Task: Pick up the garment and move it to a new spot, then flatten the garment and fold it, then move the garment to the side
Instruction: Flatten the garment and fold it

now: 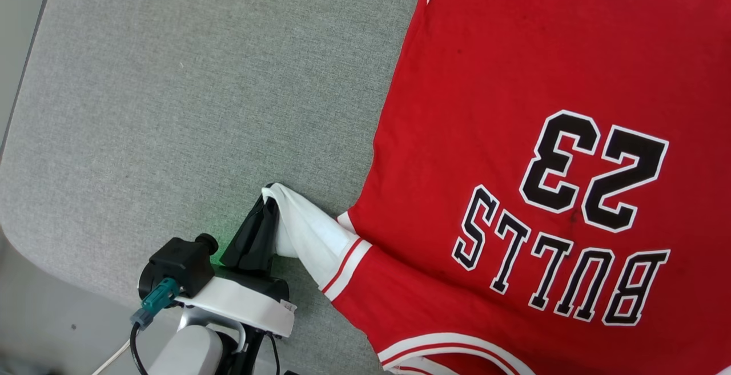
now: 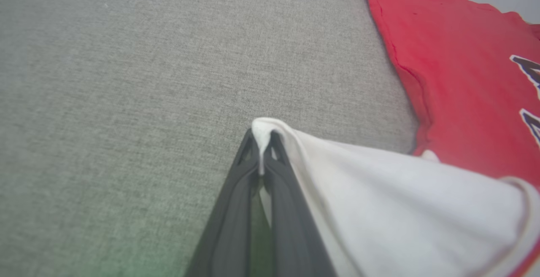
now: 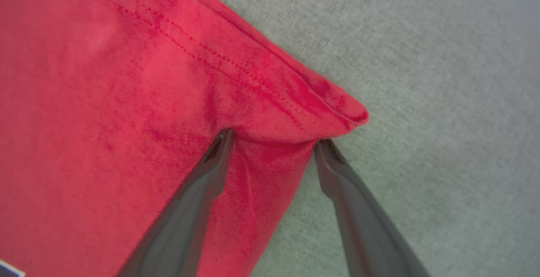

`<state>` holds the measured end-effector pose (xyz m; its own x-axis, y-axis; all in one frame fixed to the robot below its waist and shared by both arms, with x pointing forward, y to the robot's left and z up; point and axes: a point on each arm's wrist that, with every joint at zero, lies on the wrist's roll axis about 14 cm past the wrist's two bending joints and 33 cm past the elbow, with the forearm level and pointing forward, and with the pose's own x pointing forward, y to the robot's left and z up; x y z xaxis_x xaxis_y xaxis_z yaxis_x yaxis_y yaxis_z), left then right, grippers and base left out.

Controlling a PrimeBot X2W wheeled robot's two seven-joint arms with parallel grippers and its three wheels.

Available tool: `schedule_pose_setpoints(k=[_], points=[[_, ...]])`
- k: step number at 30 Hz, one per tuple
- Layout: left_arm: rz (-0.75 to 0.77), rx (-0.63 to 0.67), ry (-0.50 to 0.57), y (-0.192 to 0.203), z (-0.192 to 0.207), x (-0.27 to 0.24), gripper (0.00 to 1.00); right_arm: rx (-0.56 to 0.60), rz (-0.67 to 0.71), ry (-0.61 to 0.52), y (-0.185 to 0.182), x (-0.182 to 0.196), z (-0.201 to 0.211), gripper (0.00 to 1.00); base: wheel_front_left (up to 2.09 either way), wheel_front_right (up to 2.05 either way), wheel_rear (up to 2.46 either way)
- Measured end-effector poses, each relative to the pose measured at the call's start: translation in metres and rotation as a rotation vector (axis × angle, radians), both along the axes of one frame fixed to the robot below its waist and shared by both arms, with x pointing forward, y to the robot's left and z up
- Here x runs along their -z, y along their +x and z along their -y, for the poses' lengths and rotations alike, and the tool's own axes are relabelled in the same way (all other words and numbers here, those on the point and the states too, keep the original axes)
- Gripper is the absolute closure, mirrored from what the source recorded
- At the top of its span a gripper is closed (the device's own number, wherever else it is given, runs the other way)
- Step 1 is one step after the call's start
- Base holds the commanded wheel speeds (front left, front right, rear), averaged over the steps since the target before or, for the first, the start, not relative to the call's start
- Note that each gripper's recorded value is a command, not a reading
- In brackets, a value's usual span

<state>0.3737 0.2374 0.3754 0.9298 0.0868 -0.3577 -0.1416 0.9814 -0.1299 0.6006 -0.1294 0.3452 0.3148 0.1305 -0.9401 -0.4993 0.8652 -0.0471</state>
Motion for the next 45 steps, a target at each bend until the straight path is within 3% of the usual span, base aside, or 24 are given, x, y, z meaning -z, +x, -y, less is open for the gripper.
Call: schedule_pose_setpoints(k=[1, 8, 15, 21, 31, 39, 45], points=[[-0.001, 0.0, 0.004, 0.0, -0.001, 0.001, 1.0, -0.002, 0.007, 0.004, 0.0, 0.0, 0.0, 1.0, 0.0, 0.0, 0.0], [0.026, 0.007, 0.002, 0.003, 0.0, -0.005, 1.0, 0.001, 0.065, 0.062, 0.002, -0.014, -0.008, 1.0, 0.0, 0.0, 0.0], [0.072, -0.012, 0.007, -0.004, -0.006, -0.021, 1.0, -0.029, 0.202, 0.157, 0.0, -0.056, -0.02, 1.0, 0.0, 0.0, 0.0], [0.121, -0.022, 0.011, -0.013, -0.008, -0.039, 1.0, -0.049, 0.294, 0.223, -0.022, -0.092, -0.013, 1.0, 0.0, 0.0, 0.0], [0.167, -0.02, 0.005, -0.03, -0.006, -0.057, 1.0, -0.007, 0.376, 0.239, -0.084, -0.118, 0.037, 1.0, 0.0, 0.0, 0.0], [0.19, -0.004, -0.006, -0.039, 0.001, -0.065, 1.0, 0.104, 0.313, 0.214, -0.162, -0.095, 0.091, 1.0, 0.0, 0.0, 0.0], [0.201, 0.003, -0.007, -0.042, 0.004, -0.07, 1.0, 0.203, 0.216, 0.224, -0.227, -0.069, 0.11, 1.0, 0.0, 0.0, 0.0]])
